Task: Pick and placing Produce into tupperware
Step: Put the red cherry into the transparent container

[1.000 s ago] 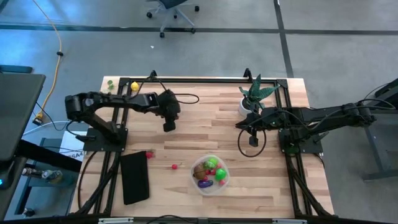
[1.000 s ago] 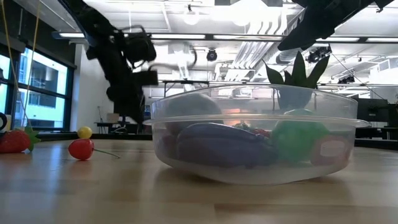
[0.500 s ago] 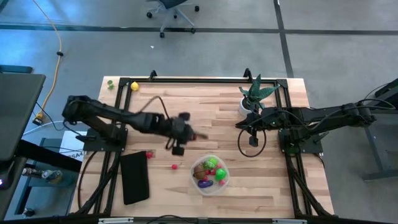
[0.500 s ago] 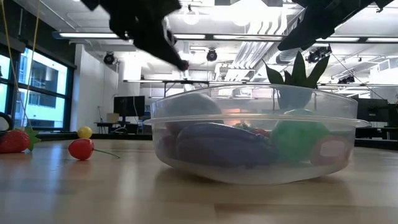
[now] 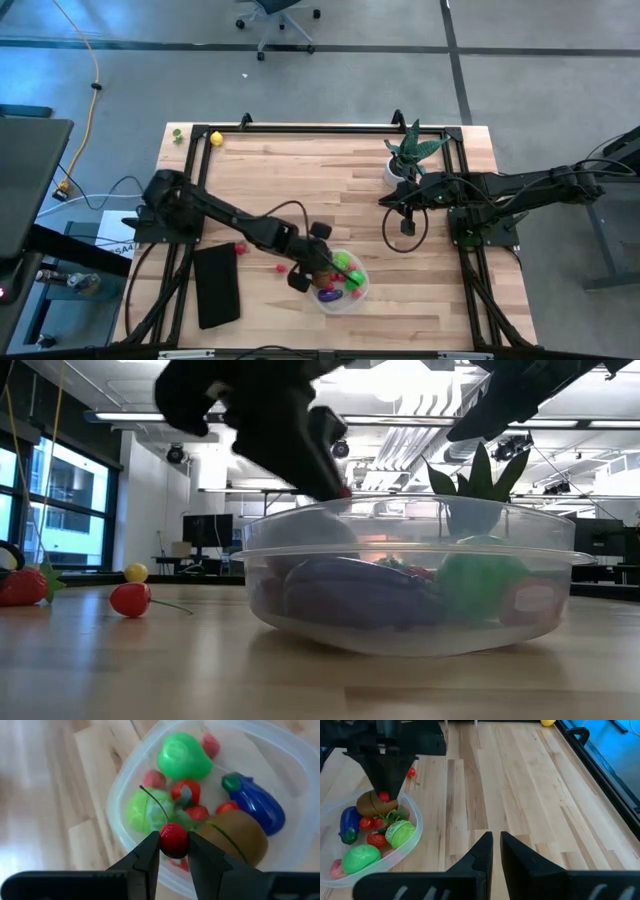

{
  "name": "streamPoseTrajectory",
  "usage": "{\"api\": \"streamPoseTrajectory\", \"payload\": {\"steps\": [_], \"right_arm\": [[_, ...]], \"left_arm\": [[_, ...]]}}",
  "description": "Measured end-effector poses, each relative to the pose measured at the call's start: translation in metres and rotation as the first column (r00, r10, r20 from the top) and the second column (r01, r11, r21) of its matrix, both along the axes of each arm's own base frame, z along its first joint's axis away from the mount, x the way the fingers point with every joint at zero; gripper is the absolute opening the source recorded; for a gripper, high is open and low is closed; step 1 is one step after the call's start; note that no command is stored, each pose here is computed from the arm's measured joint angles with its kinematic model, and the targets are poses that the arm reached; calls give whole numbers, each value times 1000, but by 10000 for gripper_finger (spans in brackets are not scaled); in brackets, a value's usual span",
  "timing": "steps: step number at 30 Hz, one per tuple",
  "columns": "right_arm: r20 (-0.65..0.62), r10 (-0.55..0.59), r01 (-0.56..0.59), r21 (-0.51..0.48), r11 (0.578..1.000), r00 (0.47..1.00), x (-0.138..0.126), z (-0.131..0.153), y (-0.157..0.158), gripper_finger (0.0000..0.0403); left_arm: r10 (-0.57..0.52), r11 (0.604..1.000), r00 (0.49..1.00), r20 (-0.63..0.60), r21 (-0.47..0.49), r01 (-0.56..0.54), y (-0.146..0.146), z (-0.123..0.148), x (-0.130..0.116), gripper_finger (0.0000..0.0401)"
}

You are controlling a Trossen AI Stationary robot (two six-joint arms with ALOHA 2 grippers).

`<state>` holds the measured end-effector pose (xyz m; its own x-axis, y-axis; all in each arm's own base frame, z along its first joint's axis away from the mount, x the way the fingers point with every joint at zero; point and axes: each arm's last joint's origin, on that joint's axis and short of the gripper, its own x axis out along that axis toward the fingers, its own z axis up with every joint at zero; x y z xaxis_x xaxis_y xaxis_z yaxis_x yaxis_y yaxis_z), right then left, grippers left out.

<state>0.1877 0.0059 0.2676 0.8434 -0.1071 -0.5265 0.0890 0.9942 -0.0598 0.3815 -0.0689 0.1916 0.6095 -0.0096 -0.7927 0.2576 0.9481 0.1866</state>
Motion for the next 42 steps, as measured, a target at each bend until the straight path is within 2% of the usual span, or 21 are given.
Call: {"api": "streamPoseTrajectory", "payload": {"steps": [3, 13, 27, 31, 36, 39, 42], "right_arm": [[0, 0, 0, 0, 1000, 1000, 0, 0, 0, 26], [2, 0, 0, 0, 1000, 1000, 0, 1, 0, 26], [2, 0, 0, 0, 1000, 1000, 0, 0, 0, 26], [1, 0, 0, 0, 1000, 1000, 0, 0, 0, 26], [1, 0, 0, 0, 1000, 1000, 0, 0, 0, 26], [0, 0, 0, 0, 1000, 1000, 0, 0, 0, 26], [-1, 0, 0, 0, 1000, 1000, 0, 0, 0, 26]], "left_arm": [[-14, 1000, 1000, -4, -21, 14, -2, -5, 10, 83], [-16, 999, 1000, -15, -32, 16, -2, -9, 13, 85], [-25, 1000, 999, -29, 4, 25, -2, -13, 13, 148], [0, 1000, 999, -32, 27, 1, 1, 4, 4, 149], [109, 994, 986, -123, 46, -104, 6, 30, -24, 140], [190, 982, 959, -211, 53, -183, 2, 34, -40, 133], [238, 971, 934, -265, 54, -232, -8, 24, -53, 125]]}}
